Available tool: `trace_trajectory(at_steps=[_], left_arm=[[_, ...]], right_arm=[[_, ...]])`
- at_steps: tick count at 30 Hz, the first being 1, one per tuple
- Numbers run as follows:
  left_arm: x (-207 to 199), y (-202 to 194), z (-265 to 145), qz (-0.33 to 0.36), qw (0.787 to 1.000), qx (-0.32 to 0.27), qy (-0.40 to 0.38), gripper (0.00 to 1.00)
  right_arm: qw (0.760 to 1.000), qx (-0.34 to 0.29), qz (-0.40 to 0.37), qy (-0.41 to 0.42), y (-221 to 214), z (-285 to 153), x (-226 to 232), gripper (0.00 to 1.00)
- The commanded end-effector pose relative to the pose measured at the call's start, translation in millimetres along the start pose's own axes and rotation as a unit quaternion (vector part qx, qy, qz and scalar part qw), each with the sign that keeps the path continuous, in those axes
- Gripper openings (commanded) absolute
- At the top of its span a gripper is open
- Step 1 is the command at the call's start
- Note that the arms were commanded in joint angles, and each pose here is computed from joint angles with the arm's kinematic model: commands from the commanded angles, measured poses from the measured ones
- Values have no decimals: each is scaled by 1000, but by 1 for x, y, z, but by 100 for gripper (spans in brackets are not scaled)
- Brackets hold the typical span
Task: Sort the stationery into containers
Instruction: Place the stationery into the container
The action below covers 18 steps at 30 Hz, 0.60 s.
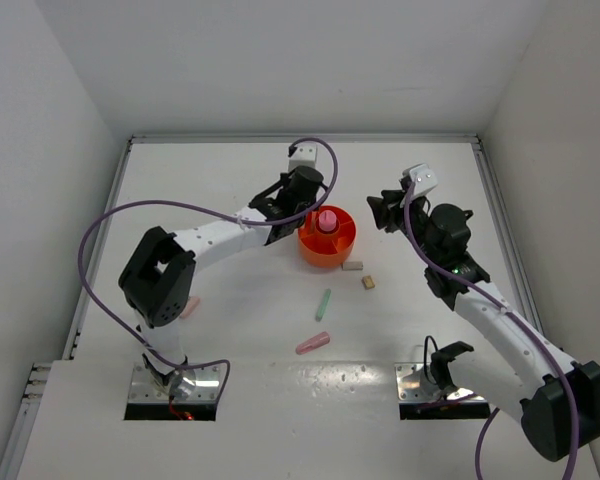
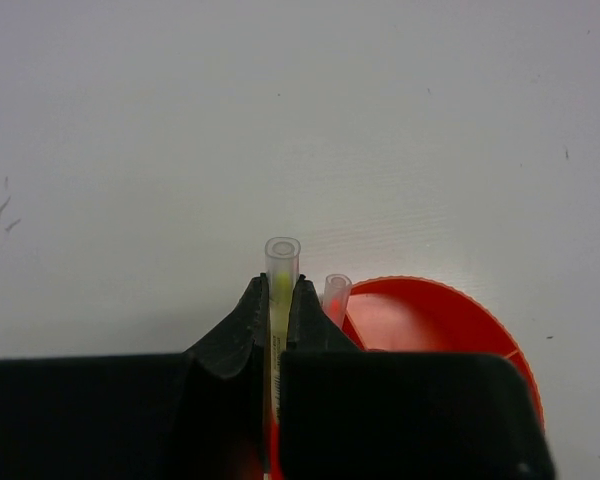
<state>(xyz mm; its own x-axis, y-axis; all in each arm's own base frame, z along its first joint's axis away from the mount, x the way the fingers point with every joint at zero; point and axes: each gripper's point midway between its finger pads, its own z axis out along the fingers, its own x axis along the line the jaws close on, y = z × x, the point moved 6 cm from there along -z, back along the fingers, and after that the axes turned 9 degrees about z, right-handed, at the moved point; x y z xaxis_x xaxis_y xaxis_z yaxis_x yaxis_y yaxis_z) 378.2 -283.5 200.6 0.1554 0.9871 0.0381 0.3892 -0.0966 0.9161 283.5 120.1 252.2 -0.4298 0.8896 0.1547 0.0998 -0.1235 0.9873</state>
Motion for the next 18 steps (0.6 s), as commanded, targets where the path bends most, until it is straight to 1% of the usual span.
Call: trace_trajectory(at_steps=[1,5,8,9,12,13,18], left_arm=[[-14,6,-2,-22,999,-21,-21,0],[-17,-2,3,-22,999,-11,-23,0],[-18,-4,2,-24,999,-6,-29,12],[-17,-9,3,-22,999,-1,-28,21],[-16,-13,3,-19,999,3,-27,29],[-16,-9,0,-22,999,0,-32,30],[-16,-11,-2,-19,999,5,-36,32]], right_arm=[[999,-34,3,-4,15,1,-2,39],[999,-34,3,-4,15,1,-2,39],[999,-34,3,-4,15,1,-2,39],[999,-34,3,-4,15,1,-2,39],[999,-35,3,-9,16,1,-5,39],[999,-39,3,-8,18,-1,-4,39],[999,-39,3,-8,18,-1,-4,39]])
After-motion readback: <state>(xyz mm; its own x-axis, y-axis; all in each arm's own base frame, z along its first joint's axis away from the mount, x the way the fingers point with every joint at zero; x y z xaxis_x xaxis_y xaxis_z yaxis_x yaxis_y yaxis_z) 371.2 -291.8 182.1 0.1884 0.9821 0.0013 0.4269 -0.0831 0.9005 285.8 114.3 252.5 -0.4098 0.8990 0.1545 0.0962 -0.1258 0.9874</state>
